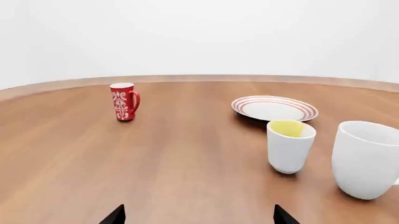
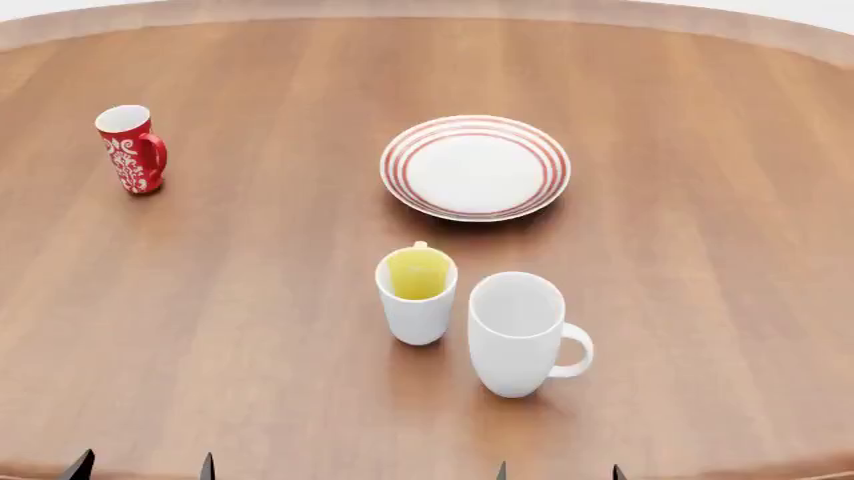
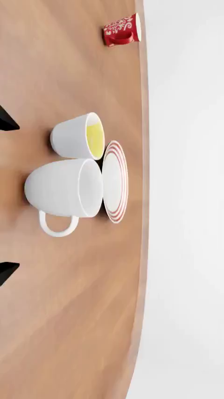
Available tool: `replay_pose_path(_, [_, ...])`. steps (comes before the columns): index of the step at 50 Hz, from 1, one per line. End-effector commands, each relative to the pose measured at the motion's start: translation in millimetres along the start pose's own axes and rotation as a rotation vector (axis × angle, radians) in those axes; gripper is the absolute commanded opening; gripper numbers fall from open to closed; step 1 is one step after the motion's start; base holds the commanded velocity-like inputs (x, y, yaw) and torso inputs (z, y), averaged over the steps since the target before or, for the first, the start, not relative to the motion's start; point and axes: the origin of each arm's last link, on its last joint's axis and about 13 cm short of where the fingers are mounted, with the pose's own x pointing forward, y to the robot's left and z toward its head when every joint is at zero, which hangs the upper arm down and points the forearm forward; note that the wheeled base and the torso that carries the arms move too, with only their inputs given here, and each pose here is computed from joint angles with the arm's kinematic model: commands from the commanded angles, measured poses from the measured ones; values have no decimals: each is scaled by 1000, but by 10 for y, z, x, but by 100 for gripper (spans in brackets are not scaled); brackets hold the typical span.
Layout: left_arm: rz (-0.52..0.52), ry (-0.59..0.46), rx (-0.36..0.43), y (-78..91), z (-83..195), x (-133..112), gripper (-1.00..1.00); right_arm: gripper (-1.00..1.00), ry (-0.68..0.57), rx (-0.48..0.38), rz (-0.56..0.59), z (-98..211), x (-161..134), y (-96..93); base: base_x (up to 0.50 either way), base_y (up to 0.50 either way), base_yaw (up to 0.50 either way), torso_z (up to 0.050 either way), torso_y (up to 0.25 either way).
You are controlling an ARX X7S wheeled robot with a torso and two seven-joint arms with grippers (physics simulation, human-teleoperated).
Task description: Pick up the red mug and put it on the plate
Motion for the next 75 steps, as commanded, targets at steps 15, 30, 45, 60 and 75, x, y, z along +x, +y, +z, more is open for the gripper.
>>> replay_pose_path(15, [-2,-3,8,6,40,18,100,100,8,10,-15,65,-8,-15,0,0,0,0,0])
replay_pose_path(30, [-59,-80,14,17,812,296,100,100,-63,31,68,993,205,-73,0,0,0,0,0])
replay_pose_path(45, [-58,-134,27,20,1054,399,100,100,-110,30,45,1304,292,-150,0,0,0,0,0])
replay_pose_path(60, [-52,-131,31,27,1038,425,100,100,-101,15,44,1298,300,-133,0,0,0,0,0])
replay_pose_path(75, [-49,-131,35,32,1029,434,100,100,-119,25,-116,1356,414,-276,0,0,0,0,0])
